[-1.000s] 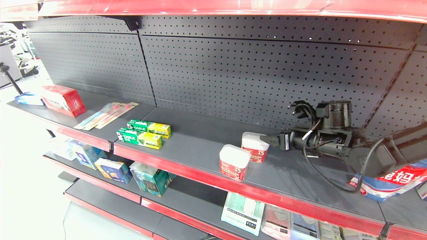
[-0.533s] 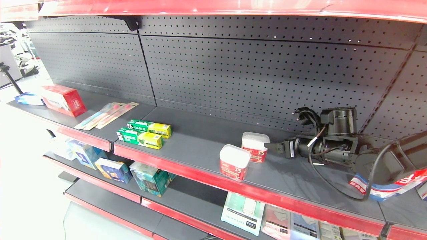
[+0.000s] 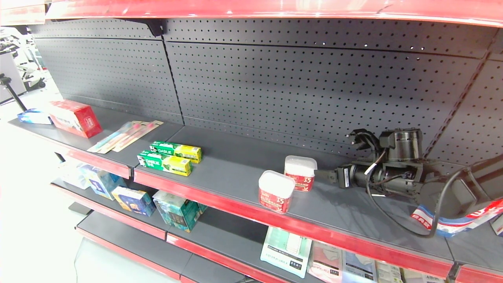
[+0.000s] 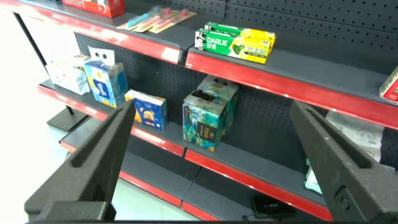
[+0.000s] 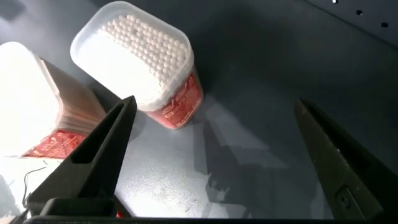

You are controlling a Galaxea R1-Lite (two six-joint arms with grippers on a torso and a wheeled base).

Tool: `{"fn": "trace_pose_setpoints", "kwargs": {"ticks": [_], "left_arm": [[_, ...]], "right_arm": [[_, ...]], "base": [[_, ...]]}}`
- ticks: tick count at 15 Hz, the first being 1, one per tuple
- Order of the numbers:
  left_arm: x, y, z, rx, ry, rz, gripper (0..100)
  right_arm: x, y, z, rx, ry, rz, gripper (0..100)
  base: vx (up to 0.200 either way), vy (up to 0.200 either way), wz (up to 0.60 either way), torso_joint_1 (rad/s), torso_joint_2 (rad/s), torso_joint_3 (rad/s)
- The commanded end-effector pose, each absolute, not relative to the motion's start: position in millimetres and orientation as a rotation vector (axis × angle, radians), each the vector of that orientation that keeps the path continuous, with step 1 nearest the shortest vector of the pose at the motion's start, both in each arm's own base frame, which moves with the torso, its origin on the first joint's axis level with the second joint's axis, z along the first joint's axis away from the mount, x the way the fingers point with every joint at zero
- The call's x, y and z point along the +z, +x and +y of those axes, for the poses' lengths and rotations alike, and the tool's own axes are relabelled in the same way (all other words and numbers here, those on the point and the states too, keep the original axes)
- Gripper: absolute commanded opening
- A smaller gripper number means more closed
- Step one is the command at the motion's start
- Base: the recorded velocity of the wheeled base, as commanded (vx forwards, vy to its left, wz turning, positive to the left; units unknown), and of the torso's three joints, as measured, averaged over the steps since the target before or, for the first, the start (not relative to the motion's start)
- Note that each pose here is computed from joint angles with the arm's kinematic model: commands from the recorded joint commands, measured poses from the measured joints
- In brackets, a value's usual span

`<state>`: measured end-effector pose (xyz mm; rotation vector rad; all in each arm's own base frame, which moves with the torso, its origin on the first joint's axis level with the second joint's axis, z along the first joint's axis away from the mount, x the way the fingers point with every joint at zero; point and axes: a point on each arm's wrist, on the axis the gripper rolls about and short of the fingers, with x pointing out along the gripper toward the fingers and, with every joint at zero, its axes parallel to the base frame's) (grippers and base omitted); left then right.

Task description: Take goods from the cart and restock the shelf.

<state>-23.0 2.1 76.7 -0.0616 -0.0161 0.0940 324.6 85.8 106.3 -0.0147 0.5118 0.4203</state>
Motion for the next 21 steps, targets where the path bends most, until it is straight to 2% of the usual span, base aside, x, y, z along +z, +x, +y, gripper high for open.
{"fn": "trace_pose_setpoints", "kwargs": {"ticks": [1,21], "left_arm": [[76.7,-22.9,2.1,0.095,-0.062,-0.015,100],[76.7,-22.9,2.1,0.093,-0.062,-0.015,100]], "right_arm": [[101.2,326.0,85.4,0.418,-0.014,0.527,100],[82.7,350.7,80.1,0.406,-0.073,0.538,100]], "base": [[0.0,0.0,0.0,0.0,0.0,0.0],[0.0,0.0,0.0,0.0,0.0,0.0]]}}
